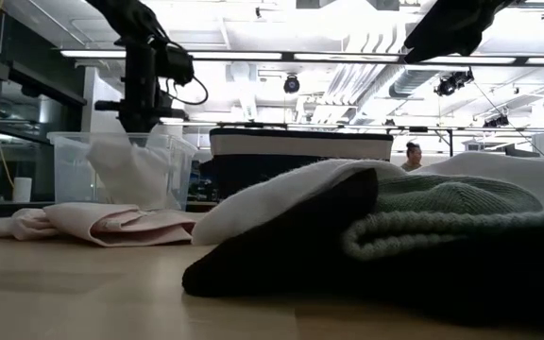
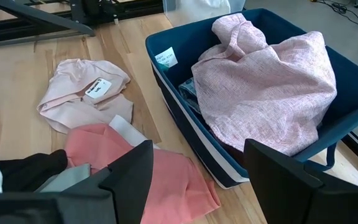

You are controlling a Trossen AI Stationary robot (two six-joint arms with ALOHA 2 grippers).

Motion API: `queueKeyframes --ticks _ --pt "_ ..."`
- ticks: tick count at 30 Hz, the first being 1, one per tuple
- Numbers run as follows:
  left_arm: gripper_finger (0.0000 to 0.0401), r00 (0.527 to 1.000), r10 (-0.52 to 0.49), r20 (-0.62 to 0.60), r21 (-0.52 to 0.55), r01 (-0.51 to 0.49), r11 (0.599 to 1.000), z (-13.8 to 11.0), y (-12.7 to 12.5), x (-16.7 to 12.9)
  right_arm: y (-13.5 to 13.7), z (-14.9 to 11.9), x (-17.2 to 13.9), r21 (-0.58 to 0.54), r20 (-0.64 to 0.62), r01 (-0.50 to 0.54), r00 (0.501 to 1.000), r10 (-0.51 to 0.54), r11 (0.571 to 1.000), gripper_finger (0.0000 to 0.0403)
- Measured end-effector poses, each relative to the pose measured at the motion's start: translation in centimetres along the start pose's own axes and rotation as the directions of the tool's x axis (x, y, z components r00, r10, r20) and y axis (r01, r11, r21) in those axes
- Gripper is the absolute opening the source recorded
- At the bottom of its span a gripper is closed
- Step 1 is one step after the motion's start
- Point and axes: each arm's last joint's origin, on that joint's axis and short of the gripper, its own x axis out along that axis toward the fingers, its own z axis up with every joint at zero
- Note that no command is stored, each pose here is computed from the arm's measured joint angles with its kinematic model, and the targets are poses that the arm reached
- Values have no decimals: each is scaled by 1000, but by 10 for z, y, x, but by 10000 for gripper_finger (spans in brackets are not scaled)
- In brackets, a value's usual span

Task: Pick & Place Cloths
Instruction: Put the white underwear into the transparent bin, then put the light pink underwear into the transparent bin

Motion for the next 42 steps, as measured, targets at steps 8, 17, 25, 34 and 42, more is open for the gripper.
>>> queueKeyframes --ticks 8,17,25,34,42 --pt "45 1000 -12 -4 28 12 1000 1 -1 1 0 0 0 0 0 0 1000 0 1000 242" --pt "151 1000 -14 -5 53 15 998 0 -1 1 0 0 0 3 0 0 1000 0 1000 242" --pt "166 996 -60 60 68 56 996 -1 6 -24 0 0 0 4 0 0 1000 0 1000 242" --pt "167 967 -215 138 99 202 974 -6 14 -68 0 0 0 8 0 0 1000 0 1000 242" --pt "168 935 -320 154 230 281 932 -30 -10 -93 0 0 0 8 0 0 1000 0 1000 242"
